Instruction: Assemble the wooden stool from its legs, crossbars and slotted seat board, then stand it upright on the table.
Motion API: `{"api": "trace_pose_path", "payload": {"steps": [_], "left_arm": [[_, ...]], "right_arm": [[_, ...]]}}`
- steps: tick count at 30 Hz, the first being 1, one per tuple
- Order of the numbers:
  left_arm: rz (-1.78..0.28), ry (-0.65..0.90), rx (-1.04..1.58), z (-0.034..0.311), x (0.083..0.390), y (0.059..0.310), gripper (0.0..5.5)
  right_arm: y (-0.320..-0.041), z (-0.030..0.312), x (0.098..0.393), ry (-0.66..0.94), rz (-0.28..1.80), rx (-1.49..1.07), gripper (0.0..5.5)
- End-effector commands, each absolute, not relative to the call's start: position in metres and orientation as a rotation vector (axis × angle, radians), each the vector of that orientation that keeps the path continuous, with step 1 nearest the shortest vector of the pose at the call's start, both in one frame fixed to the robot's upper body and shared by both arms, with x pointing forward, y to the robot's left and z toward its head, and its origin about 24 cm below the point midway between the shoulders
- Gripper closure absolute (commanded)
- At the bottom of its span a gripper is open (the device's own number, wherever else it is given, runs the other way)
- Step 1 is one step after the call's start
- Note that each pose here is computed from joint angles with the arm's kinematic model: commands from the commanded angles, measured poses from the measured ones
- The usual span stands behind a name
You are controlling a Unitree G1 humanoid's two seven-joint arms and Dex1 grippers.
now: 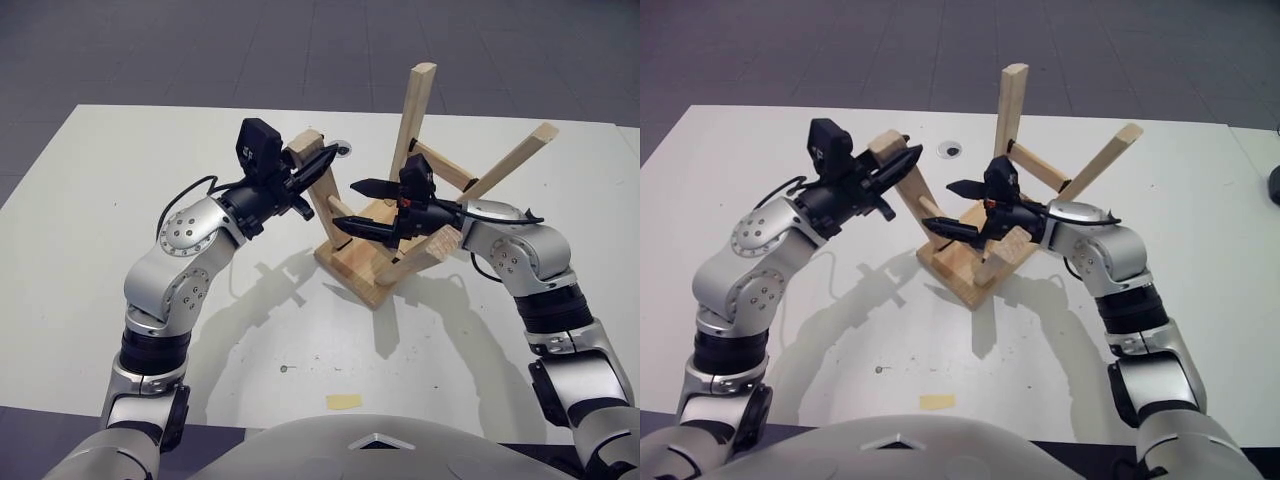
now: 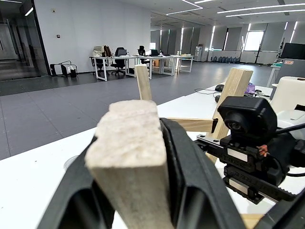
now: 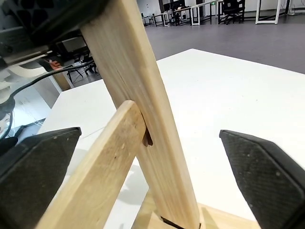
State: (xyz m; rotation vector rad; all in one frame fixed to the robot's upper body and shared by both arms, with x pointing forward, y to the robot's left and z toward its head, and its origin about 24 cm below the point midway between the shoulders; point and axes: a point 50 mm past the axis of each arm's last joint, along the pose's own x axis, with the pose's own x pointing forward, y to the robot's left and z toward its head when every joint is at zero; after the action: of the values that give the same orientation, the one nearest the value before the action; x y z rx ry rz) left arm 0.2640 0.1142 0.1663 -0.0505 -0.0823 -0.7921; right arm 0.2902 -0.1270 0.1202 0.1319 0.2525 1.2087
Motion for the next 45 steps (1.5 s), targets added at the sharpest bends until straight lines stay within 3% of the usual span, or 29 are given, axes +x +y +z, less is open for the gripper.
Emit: {"api": "trace_pose_path", "payload": {"steps": [1,5,22,30,34,45], "left_arm": [[-0.827,0.149,0.043,0.125,0.256,0.112,4.36],[-0.689,0.239,0.014,0.11,0.27,0.127,4.35],[-0.626,0.363,-0.355,0.103,0.267,0.125,4.45],[-0.555,0.421,-0.346,0.092,0.269,0.135,4.45],[-0.62,0.343,-0.208,0.102,0.267,0.125,4.45],[-0.663,0.236,-0.053,0.123,0.271,0.123,4.46]], "right_arm": [[-0.138,0.074,0.29,0.444,1.002,0.078,0.1],[-0.135,0.075,0.288,0.43,0.997,0.095,0.1],[-0.122,0.091,0.286,0.36,0.997,0.118,0.1],[-0.121,0.095,0.287,0.335,0.979,0.117,0.1],[-0.118,0.101,0.287,0.308,0.995,0.133,0.1],[-0.12,0.201,0.299,-0.055,1.122,0.37,0.1]]}}
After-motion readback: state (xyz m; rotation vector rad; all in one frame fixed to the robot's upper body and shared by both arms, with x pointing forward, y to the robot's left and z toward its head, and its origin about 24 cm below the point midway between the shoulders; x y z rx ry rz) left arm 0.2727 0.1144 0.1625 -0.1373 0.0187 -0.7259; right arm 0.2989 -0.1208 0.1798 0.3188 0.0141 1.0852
